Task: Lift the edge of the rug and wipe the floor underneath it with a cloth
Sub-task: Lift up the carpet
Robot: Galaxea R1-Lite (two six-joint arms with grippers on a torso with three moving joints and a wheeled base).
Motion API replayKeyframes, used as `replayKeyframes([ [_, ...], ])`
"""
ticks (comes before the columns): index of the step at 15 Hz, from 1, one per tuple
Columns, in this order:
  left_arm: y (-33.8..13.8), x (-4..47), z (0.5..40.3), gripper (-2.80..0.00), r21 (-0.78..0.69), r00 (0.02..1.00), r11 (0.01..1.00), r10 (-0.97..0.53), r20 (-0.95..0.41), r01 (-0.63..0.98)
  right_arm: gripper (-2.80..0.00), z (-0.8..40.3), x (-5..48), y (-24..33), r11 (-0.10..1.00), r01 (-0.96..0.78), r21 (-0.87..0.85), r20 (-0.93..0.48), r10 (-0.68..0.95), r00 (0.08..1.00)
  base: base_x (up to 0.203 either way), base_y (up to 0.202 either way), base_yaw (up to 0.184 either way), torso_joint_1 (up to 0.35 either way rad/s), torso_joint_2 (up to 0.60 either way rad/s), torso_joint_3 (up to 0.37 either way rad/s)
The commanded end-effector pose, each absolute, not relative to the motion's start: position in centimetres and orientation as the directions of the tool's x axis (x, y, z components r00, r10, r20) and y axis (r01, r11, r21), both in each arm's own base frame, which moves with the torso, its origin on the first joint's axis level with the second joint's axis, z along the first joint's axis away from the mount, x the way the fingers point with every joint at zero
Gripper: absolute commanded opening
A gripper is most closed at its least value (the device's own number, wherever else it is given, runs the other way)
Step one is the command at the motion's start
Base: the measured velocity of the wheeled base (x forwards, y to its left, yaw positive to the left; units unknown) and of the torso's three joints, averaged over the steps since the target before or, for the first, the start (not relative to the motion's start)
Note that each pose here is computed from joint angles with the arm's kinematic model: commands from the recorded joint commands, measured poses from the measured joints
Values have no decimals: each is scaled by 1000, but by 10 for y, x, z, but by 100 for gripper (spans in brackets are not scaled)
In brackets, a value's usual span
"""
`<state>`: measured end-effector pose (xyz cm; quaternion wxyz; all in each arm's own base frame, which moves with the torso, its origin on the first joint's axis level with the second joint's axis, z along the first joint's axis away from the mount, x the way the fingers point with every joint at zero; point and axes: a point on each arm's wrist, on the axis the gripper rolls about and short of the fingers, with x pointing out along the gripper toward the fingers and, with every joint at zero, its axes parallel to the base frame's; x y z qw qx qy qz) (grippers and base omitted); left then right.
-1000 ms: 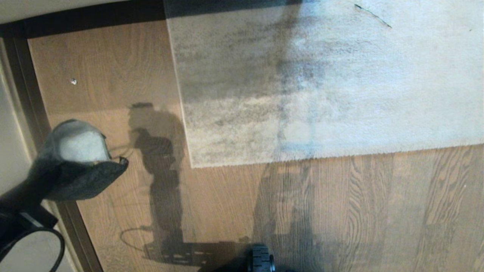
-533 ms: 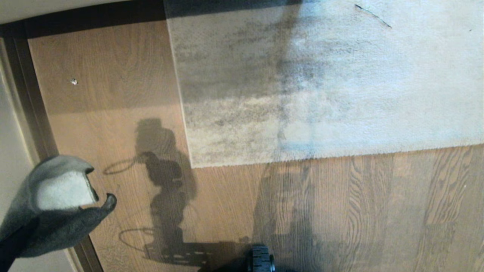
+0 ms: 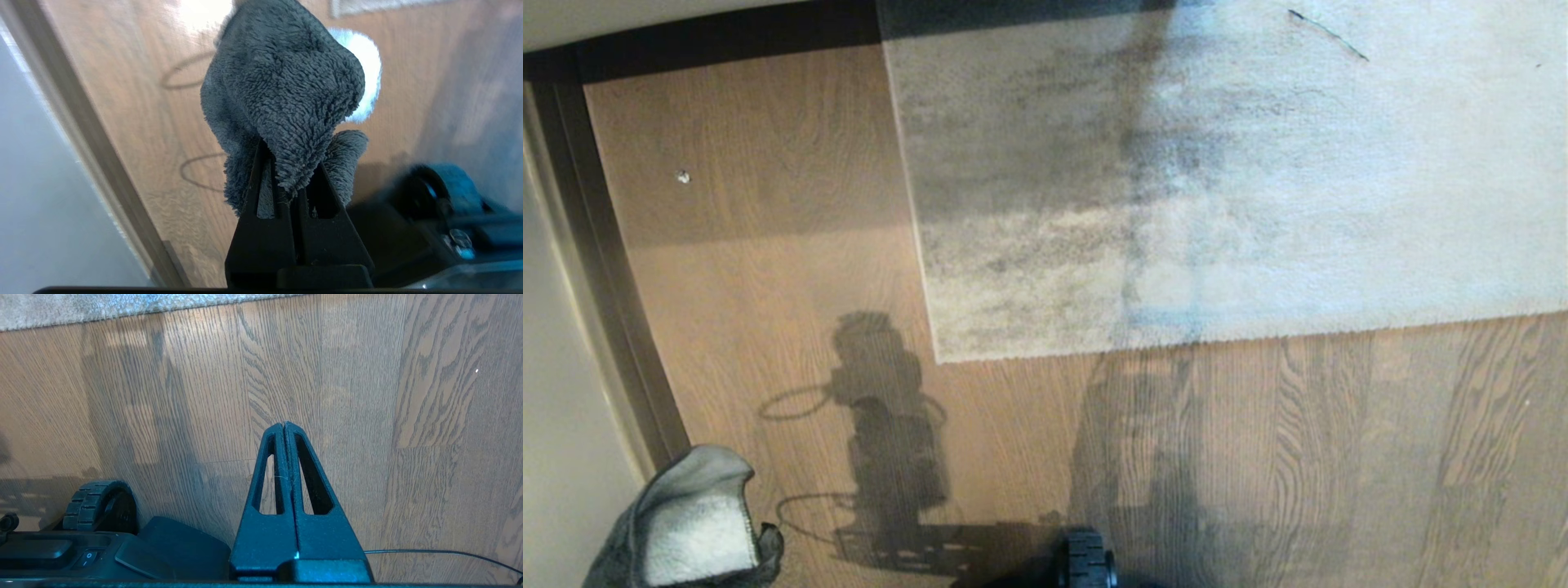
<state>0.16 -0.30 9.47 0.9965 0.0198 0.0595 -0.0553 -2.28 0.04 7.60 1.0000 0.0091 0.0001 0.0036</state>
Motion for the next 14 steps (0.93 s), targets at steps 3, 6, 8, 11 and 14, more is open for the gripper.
replayKeyframes([
  [3, -1, -12, 84, -280, 53, 995, 996, -66, -81, 70, -280, 76, -23, 0, 1000, -8, 18, -1, 8, 1000, 0, 0, 0, 0, 0, 0],
  [6, 0, -23, 77, -280, 52, 1000, 998, -24, 7, 23, -280, 76, -23, 0, 1000, -8, 18, 0, 8, 1000, 0, 0, 0, 0, 0, 0],
  [8, 0, -23, 77, -280, 43, 1000, 999, -20, 8, 20, -280, 76, -23, 0, 1000, -8, 18, 0, 8, 1000, 0, 0, 0, 0, 0, 0],
  [11, 0, -23, 77, -280, 42, 1000, 999, -14, 8, 13, -280, 76, -23, 0, 1000, -8, 18, 0, 8, 1000, 0, 0, 0, 0, 0, 0],
  [14, 0, -23, 77, -280, 41, 1000, 999, -14, 8, 13, -280, 76, -23, 0, 1000, -8, 18, 0, 8, 1000, 0, 0, 0, 0, 0, 0],
])
